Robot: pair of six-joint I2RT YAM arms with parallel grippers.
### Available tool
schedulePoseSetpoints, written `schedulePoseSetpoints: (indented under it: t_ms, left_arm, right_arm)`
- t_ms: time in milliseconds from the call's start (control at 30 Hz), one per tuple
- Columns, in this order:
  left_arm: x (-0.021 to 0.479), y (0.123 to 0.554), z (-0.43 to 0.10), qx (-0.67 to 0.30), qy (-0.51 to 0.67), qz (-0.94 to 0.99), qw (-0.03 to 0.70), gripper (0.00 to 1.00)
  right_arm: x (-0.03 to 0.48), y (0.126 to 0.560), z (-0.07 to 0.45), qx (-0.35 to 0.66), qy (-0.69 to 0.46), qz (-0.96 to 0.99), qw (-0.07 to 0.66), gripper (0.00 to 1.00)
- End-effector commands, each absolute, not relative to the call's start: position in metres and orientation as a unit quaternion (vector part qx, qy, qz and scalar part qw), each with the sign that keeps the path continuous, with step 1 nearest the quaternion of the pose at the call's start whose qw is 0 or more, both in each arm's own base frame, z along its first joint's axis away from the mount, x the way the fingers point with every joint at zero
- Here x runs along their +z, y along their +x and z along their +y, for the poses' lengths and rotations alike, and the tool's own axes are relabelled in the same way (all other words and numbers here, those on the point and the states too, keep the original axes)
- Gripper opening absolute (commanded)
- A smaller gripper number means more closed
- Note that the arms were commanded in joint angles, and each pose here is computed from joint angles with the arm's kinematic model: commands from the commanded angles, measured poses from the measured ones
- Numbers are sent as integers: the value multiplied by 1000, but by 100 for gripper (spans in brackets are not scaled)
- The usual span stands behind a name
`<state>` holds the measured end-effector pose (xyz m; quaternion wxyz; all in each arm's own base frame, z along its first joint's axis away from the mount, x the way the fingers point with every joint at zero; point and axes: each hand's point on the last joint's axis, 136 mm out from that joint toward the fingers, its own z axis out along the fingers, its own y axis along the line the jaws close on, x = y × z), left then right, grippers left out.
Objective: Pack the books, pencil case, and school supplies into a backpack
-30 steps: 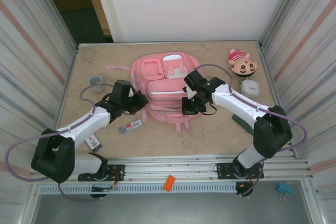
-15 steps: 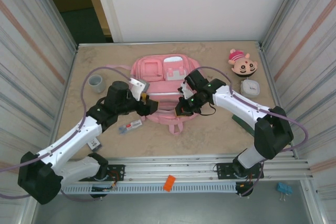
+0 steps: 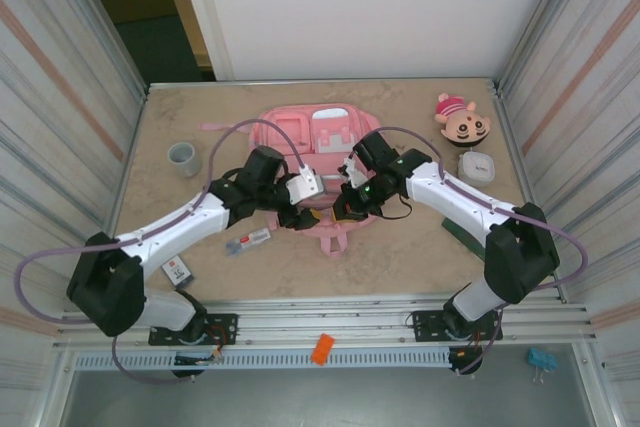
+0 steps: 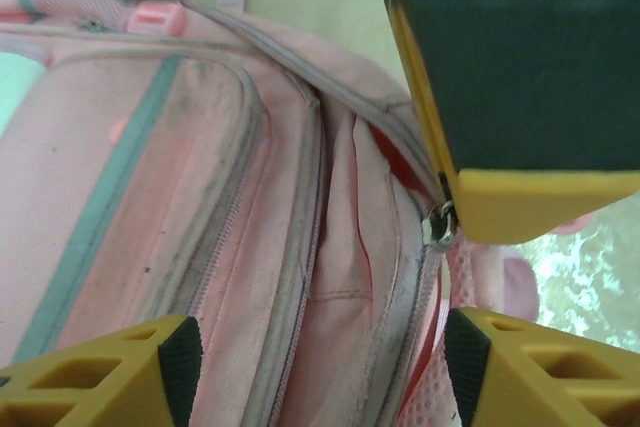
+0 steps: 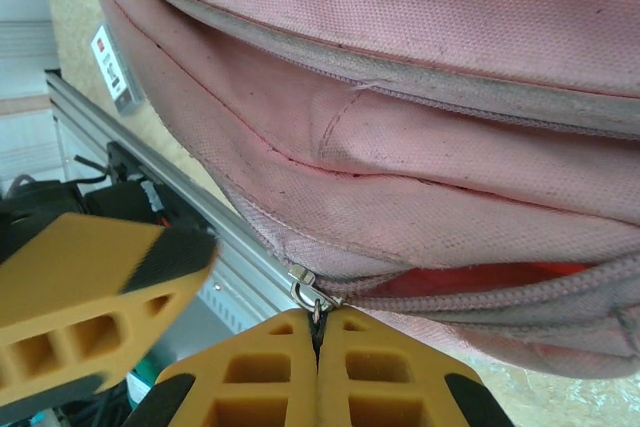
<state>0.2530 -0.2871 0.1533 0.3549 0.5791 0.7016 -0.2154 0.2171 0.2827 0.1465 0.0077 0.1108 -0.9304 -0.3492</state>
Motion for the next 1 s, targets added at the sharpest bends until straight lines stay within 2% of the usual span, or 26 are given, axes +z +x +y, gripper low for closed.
schedulePoseSetpoints:
  t_ms: [0, 67, 200, 300, 400, 567, 733, 800, 967]
  left_arm:
    - [152, 262, -287, -170, 618, 675, 366, 63]
    - [147, 262, -287, -163, 627, 670, 363, 56]
    - [143, 259, -283, -151, 644, 661, 355, 33]
    - [143, 255, -275, -152, 649, 658, 350, 17]
    - [143, 251, -264, -162, 644, 662, 348, 12]
    - [146, 243, -250, -169, 641, 659, 355, 12]
    - [147, 235, -244, -172, 646, 656, 349, 14]
    - [153, 235, -246, -179, 640, 658, 354, 21]
    - [174, 233, -270, -179, 637, 644, 385, 56]
  right_arm:
    - [183, 213, 290, -401, 132, -907, -3, 0]
    - [184, 214, 291, -406, 131, -904, -2, 0]
    - [181, 218, 285, -398, 123, -909, -6, 0]
    - [167, 229, 261, -339, 100, -935, -24, 0]
    - [152, 235, 231, -263, 85, -961, -34, 0]
    - [138, 239, 206, -195, 82, -976, -44, 0]
    - [142, 241, 228, -256, 82, -962, -46, 0]
    - [153, 242, 242, -299, 87, -949, -55, 0]
    - [173, 239, 257, -349, 98, -930, -56, 0]
